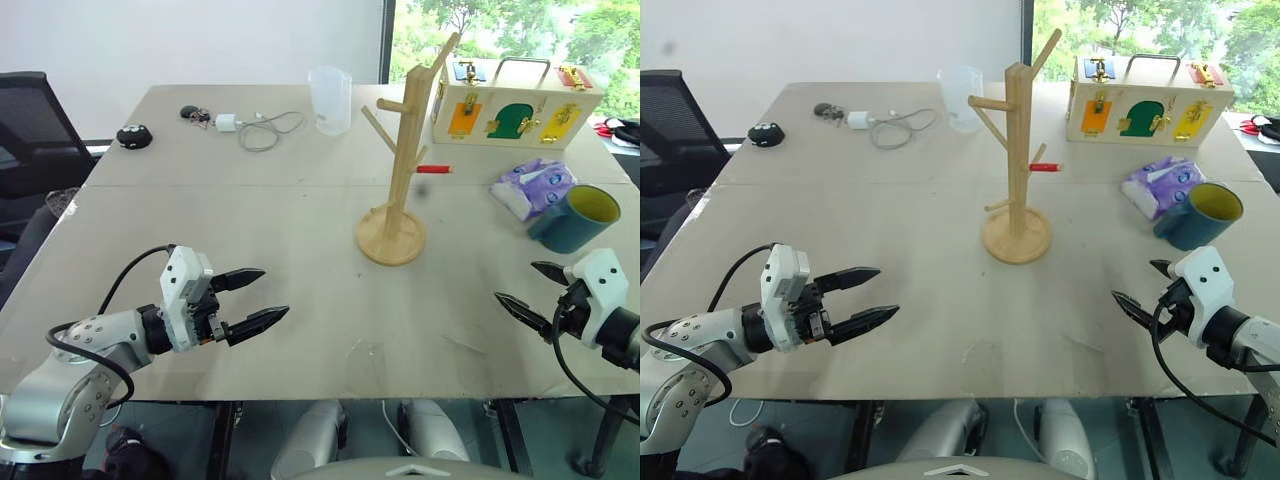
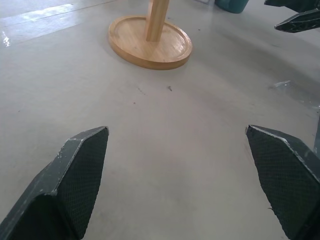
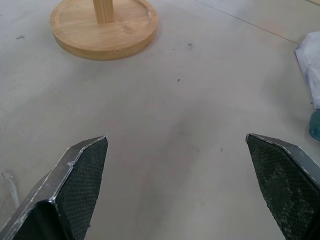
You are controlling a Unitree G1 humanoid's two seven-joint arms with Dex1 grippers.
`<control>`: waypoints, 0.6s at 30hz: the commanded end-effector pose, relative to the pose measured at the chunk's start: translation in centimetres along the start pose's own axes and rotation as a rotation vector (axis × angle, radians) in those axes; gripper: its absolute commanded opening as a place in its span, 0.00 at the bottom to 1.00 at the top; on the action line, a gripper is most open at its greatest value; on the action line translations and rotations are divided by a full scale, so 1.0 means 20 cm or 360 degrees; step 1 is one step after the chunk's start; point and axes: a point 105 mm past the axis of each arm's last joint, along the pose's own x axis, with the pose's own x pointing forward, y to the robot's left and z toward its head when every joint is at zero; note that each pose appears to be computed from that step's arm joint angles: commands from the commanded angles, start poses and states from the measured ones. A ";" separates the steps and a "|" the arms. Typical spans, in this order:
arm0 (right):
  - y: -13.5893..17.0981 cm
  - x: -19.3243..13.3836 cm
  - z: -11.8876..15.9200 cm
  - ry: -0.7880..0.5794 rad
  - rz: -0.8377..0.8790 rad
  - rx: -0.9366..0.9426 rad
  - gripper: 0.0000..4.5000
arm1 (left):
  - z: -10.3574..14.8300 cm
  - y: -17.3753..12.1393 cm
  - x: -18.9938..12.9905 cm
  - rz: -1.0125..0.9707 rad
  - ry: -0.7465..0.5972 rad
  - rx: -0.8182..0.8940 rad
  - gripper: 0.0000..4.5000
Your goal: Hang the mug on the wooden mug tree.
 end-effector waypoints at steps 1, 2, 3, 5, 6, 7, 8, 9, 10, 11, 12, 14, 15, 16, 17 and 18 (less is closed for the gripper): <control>0.01 -0.02 0.05 -0.0070 -0.0053 -0.0025 0.99 | 0.08 0.01 0.01 -0.0022 -0.0078 0.0073 1.00; 0.02 0.01 0.07 -0.0116 -0.0084 0.0016 0.99 | 0.11 0.00 0.04 -0.0056 -0.0123 0.0095 1.00; 0.03 0.03 0.09 -0.0157 -0.0100 0.0056 0.99 | 0.13 -0.01 0.06 -0.0087 -0.0166 0.0106 1.00; 0.04 0.05 0.11 -0.0181 -0.0139 0.0022 0.99 | 0.16 -0.02 0.09 -0.0118 -0.0212 0.0114 1.00; 0.03 0.06 0.11 -0.0185 -0.0167 0.0022 0.99 | 0.17 -0.02 0.10 -0.0120 -0.0228 0.0121 1.00; 0.02 0.06 0.11 -0.0209 -0.0208 0.0060 0.99 | 0.18 -0.03 0.12 -0.0130 -0.0248 0.0128 1.00; 0.00 0.06 0.12 -0.0231 -0.0246 0.0099 0.99 | 0.19 -0.04 0.12 -0.0142 -0.0265 0.0132 1.00; -0.02 0.07 0.12 -0.0237 -0.0305 0.0135 0.99 | 0.21 -0.05 0.13 -0.0160 -0.0293 0.0146 1.00; -0.03 0.08 0.12 -0.0237 -0.0346 0.0154 0.99 | 0.23 -0.06 0.14 -0.0174 -0.0311 0.0155 1.00; -0.05 0.09 0.11 -0.0232 -0.0405 0.0158 0.99 | 0.25 -0.07 0.14 -0.0199 -0.0336 0.0164 1.00; -0.07 0.10 0.11 -0.0229 -0.0452 0.0171 0.99 | 0.26 -0.08 0.15 -0.0222 -0.0353 0.0173 1.00; -0.09 0.11 0.10 -0.0245 -0.0517 0.0215 0.99 | 0.29 -0.11 0.15 -0.0283 -0.0379 0.0205 1.00; -0.11 0.11 0.10 -0.0251 -0.0560 0.0223 0.99 | 0.31 -0.13 0.15 -0.0333 -0.0398 0.0216 1.00; -0.13 0.12 0.10 -0.0260 -0.0600 0.0236 0.99 | 0.33 -0.15 0.15 -0.0374 -0.0418 0.0224 1.00; -0.15 0.12 0.10 -0.0271 -0.0631 0.0247 0.99 | 0.34 -0.16 0.14 -0.0404 -0.0432 0.0229 1.00; -0.17 0.12 0.10 -0.0283 -0.0662 0.0260 0.99 | 0.35 -0.18 0.14 -0.0428 -0.0443 0.0236 1.00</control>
